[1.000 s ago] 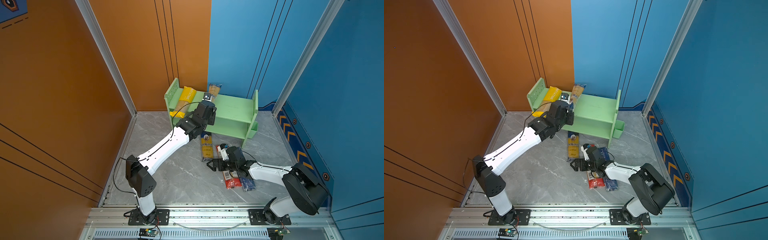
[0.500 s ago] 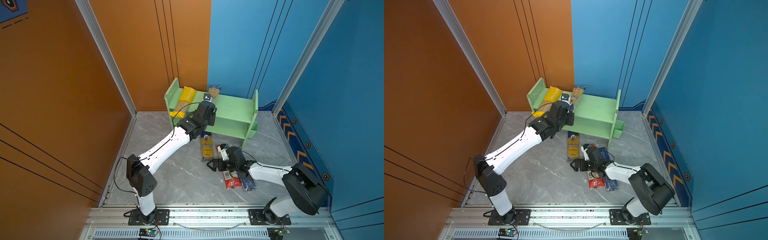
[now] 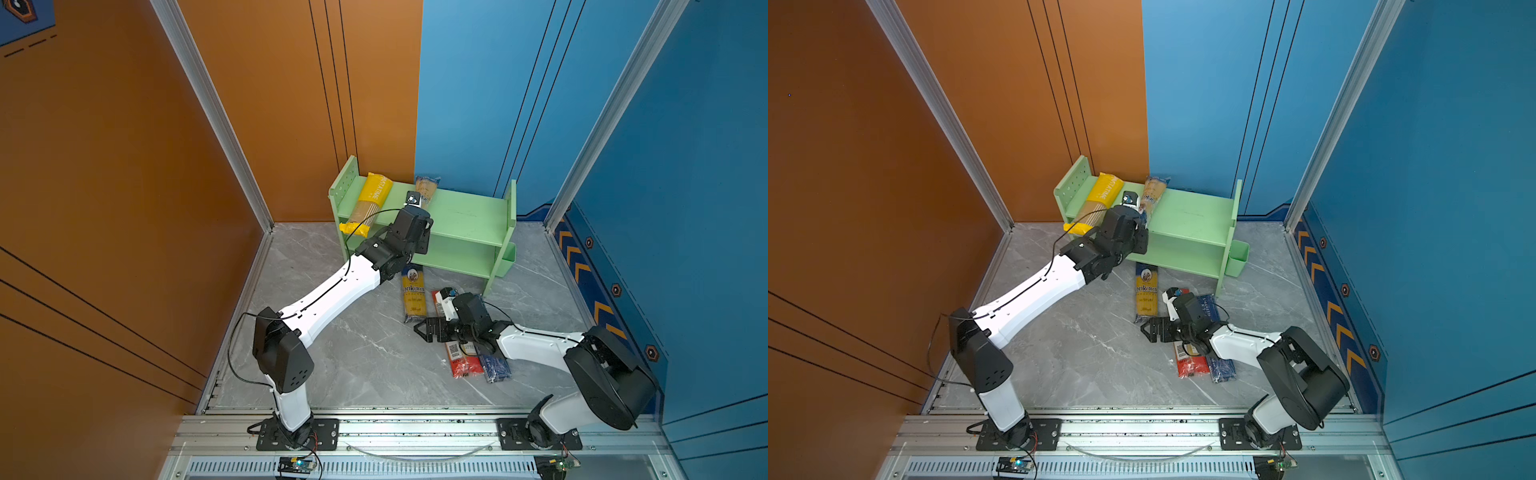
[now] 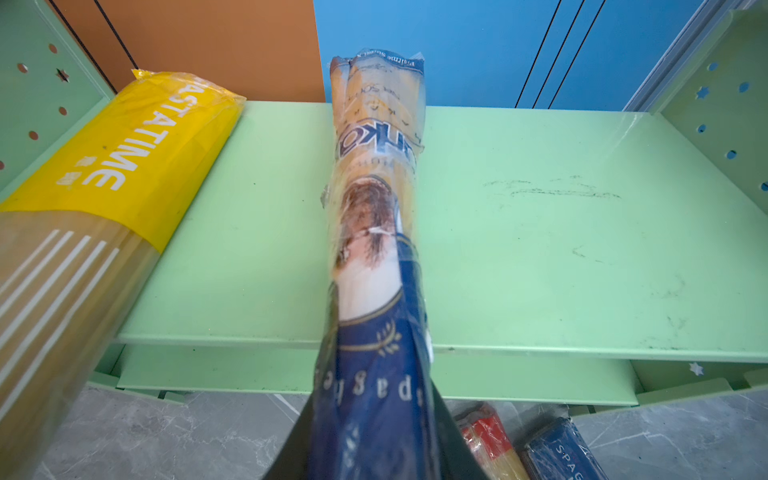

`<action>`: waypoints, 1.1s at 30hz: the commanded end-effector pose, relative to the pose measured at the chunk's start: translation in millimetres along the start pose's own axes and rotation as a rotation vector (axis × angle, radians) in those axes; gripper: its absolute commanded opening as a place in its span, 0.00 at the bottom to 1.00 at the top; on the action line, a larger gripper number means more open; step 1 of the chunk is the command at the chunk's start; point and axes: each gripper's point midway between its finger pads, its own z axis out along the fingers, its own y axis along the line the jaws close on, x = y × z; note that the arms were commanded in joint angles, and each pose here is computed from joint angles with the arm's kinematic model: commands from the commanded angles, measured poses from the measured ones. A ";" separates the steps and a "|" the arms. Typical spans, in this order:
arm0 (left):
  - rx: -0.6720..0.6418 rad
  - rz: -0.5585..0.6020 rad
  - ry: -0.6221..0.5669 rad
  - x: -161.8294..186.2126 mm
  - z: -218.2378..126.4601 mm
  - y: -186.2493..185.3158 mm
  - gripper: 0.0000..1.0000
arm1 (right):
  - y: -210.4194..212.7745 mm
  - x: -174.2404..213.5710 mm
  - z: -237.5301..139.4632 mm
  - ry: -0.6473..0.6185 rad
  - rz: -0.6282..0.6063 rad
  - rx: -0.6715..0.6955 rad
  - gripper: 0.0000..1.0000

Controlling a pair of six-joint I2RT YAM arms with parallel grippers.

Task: Place and organize the pasta boxes and bags onto the shelf
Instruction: 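Lower the ankara pack upright onto the upper tier beside the yellow bag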

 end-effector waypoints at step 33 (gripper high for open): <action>0.013 -0.087 -0.225 -45.0 -21.9 6.8 0.43 | -6.5 6.0 2.6 0.003 0.024 0.006 1.00</action>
